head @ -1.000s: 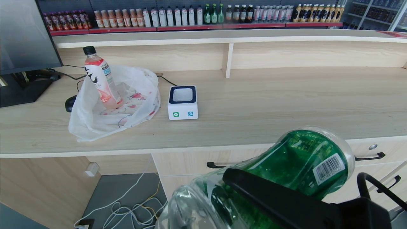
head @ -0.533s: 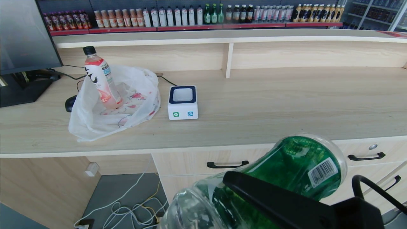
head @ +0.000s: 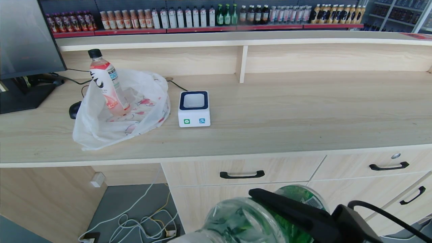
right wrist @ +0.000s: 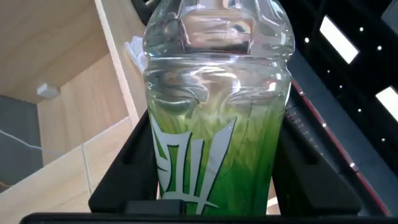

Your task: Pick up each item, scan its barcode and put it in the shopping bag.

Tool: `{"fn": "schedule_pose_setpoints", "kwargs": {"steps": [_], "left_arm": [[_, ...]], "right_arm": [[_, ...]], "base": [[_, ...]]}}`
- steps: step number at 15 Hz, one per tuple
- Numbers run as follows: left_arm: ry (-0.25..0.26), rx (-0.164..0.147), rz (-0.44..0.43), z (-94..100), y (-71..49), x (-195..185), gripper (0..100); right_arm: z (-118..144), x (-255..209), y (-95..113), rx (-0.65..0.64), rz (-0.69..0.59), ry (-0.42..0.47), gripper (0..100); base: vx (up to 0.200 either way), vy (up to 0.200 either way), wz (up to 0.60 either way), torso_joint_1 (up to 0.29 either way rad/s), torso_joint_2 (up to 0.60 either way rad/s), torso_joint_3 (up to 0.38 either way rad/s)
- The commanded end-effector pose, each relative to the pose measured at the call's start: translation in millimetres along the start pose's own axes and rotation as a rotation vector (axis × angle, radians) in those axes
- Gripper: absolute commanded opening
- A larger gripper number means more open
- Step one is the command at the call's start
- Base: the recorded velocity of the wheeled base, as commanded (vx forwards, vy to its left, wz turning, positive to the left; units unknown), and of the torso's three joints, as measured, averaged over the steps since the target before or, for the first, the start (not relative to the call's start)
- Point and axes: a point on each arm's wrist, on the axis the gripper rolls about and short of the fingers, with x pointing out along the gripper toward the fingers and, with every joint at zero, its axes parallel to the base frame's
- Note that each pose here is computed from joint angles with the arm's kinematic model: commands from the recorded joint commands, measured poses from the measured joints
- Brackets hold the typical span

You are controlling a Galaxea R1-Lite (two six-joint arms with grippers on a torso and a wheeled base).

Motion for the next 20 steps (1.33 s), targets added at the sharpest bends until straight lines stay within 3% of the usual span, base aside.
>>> {"fn": "schedule_pose_setpoints", "kwargs": {"steps": [1, 5, 10, 12, 13, 16, 20], "left_arm": [[0.0, 0.0, 0.0, -0.1, 0.0, 0, 100], [0.0, 0.0, 0.0, -0.1, 0.0, 0, 100], [-0.001, 0.0, 0.002, 0.1, 0.0, 0, 100], [0.0, 0.0, 0.0, -0.1, 0.0, 0, 100], [0.0, 0.0, 0.0, -0.1, 0.0, 0, 100], [0.0, 0.0, 0.0, -0.1, 0.0, 0, 100], [-0.001, 0.0, 0.0, 0.1, 0.0, 0, 100]], "right_arm": [[-13, -20, 11, 0.14, 0.071, 0.068, 0], [-32, -19, -1, 0.273, -0.008, 0.153, 0], [-36, -19, -17, 0.472, -0.086, 0.136, 0], [-40, -8, -27, 0.652, -0.163, 0.126, 0], [-46, -8, -31, 0.675, -0.198, 0.145, 0], [-77, 15, -62, 0.799, -0.391, 0.152, 0], [-126, 31, -110, 0.792, -0.64, 0.157, 0]], "base": [[0.0, 0.0, 0.0, 0.0, 0.0, 0.0], [0.0, 0.0, 0.0, 0.0, 0.0, 0.0], [0.0, 0.0, 0.0, 0.0, 0.0, 0.0], [0.0, 0.0, 0.0, 0.0, 0.0, 0.0], [0.0, 0.0, 0.0, 0.0, 0.0, 0.0], [0.0, 0.0, 0.0, 0.0, 0.0, 0.0], [0.0, 0.0, 0.0, 0.0, 0.0, 0.0]]}}
